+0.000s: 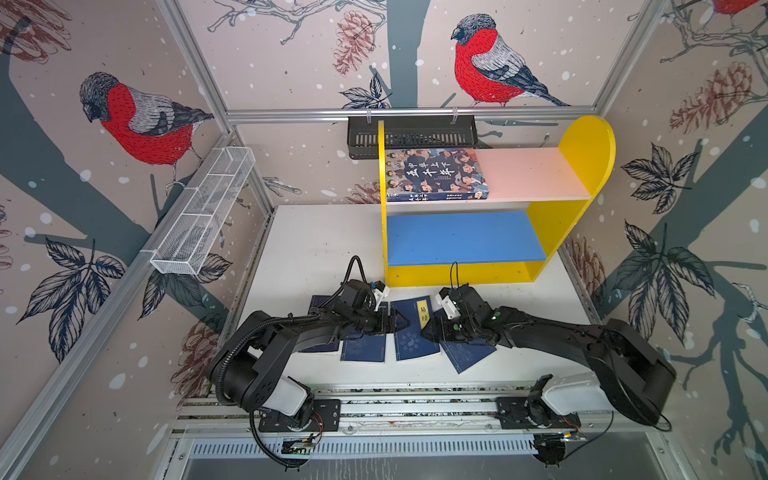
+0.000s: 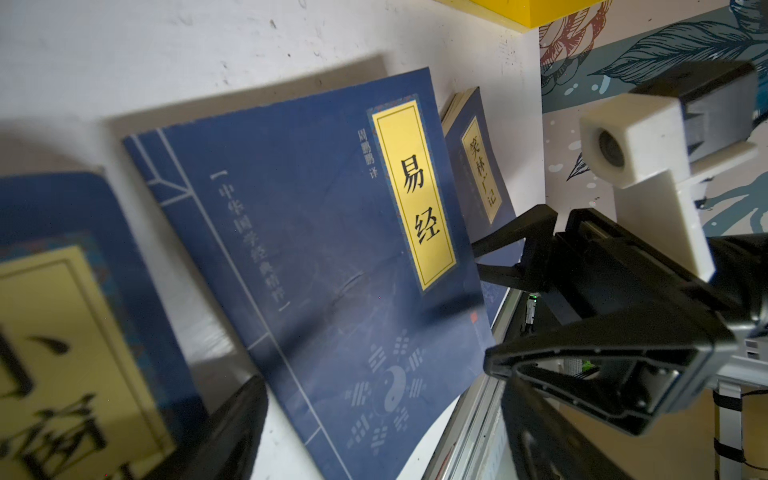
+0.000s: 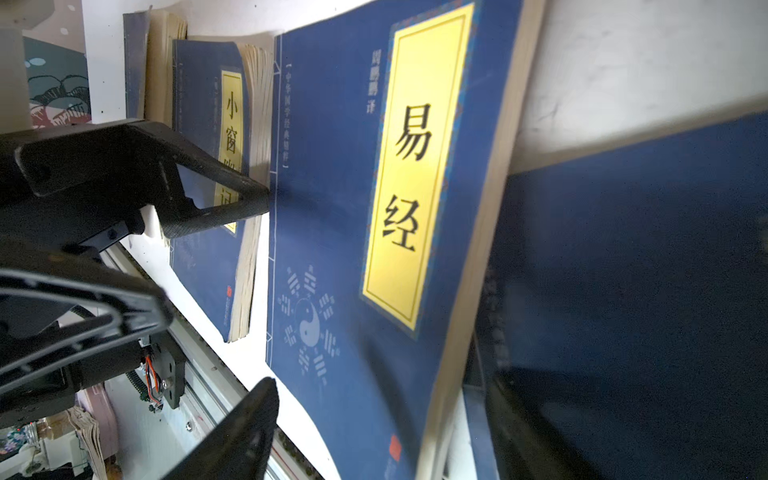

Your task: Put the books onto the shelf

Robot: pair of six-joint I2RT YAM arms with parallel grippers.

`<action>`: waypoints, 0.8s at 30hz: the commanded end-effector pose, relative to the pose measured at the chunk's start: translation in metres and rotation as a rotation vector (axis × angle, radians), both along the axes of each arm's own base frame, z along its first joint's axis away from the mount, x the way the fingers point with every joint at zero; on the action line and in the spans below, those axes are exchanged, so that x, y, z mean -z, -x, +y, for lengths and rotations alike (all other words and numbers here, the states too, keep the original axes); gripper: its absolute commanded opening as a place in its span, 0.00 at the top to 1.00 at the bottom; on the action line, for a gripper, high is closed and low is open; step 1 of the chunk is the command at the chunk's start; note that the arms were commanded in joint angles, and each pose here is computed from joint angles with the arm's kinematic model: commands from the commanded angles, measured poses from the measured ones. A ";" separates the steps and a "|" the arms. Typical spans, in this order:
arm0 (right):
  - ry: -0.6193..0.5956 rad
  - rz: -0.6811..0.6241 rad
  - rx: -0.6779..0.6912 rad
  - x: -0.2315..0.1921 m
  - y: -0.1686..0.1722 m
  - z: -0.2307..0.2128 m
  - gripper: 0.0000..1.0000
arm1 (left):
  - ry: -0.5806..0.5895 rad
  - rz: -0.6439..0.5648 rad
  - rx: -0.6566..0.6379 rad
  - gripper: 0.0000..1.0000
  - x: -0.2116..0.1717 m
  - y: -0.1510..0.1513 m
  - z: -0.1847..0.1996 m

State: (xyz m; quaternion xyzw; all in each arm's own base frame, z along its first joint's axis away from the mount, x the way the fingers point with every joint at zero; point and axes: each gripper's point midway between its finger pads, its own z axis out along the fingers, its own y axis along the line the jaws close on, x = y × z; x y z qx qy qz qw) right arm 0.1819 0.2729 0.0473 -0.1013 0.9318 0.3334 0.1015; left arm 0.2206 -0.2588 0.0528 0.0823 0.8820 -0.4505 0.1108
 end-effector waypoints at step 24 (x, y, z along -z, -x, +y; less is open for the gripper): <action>-0.011 0.105 0.073 0.021 0.018 -0.003 0.37 | -0.027 0.102 0.020 0.17 0.021 0.023 -0.003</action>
